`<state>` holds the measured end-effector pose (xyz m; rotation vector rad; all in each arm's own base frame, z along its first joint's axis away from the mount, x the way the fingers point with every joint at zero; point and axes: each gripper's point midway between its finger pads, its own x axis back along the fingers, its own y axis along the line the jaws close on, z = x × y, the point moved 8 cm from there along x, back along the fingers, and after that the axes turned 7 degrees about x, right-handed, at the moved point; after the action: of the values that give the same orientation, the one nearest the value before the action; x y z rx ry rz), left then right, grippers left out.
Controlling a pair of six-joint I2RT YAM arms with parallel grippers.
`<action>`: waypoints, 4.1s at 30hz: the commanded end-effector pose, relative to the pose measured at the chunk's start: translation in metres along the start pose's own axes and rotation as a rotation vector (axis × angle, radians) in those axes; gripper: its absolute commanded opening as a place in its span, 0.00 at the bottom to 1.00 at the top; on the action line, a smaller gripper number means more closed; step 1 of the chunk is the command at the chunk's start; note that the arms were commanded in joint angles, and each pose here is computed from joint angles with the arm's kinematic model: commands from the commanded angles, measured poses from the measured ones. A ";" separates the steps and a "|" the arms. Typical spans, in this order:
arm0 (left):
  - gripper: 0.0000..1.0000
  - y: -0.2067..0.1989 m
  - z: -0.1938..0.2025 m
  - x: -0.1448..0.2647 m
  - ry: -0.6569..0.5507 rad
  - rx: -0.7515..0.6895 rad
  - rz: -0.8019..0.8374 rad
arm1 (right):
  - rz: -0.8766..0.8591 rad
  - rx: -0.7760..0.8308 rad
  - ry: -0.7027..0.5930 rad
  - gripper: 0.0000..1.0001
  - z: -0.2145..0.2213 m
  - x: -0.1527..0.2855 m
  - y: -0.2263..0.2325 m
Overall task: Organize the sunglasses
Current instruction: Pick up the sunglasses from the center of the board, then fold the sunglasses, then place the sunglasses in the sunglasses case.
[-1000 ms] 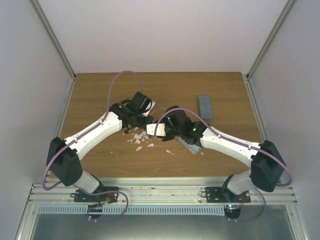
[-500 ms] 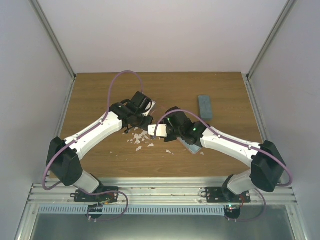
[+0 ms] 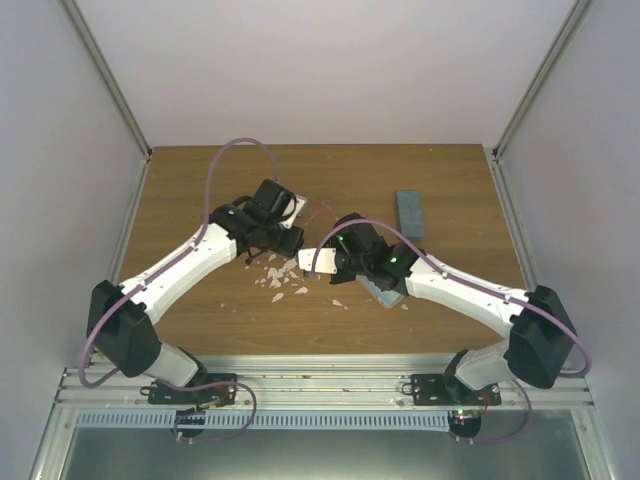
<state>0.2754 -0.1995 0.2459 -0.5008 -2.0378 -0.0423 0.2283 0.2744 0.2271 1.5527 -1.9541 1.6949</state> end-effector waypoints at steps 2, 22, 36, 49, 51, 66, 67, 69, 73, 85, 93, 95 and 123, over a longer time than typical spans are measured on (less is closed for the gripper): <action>0.53 0.005 -0.019 0.062 -0.213 0.072 0.215 | 0.079 -0.009 -0.150 0.01 -0.014 0.034 -0.014; 0.22 -0.025 -0.002 0.168 -0.479 -0.107 0.987 | 0.236 0.085 -0.761 0.01 -0.059 0.128 -0.029; 0.19 -0.033 0.012 0.163 -0.382 -0.205 1.132 | 0.298 0.083 -0.849 0.01 -0.067 0.135 -0.040; 0.31 -0.017 -0.033 0.132 -0.505 0.151 0.936 | 0.195 0.068 -1.107 0.02 -0.080 0.173 -0.025; 0.32 -0.023 -0.036 0.135 -0.493 0.124 0.977 | 0.178 0.060 -1.133 0.02 -0.082 0.173 -0.026; 0.39 -0.061 -0.018 0.162 -0.409 -0.189 1.246 | 0.098 -0.129 -1.086 0.03 -0.080 0.150 -0.041; 0.39 -0.061 -0.015 0.165 -0.411 -0.208 1.255 | 0.102 -0.155 -1.072 0.03 -0.077 0.151 -0.043; 0.39 -0.063 -0.010 0.167 -0.409 -0.240 1.265 | 0.101 -0.212 -1.048 0.03 -0.073 0.152 -0.051; 0.39 -0.060 -0.012 0.167 -0.442 -0.217 1.183 | 0.093 -0.297 -0.996 0.03 -0.068 0.153 -0.058; 0.40 0.053 -0.014 0.127 -0.687 0.409 0.097 | 0.139 -0.656 -0.606 0.03 -0.017 0.134 -0.025; 0.40 0.074 0.016 0.105 -0.644 0.507 0.088 | 0.075 -1.001 -0.094 0.00 0.038 0.074 0.017; 0.39 0.070 0.022 0.098 -0.605 0.500 0.134 | 0.065 -1.038 -0.001 0.01 0.051 0.061 0.030; 0.35 0.054 0.071 0.041 -0.375 0.529 0.375 | -0.042 -1.246 0.235 0.01 0.137 -0.009 0.071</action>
<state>0.2160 -0.1147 0.2314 -0.5110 -2.1509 0.8247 0.2459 0.1624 0.1317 0.8147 -2.0727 0.3251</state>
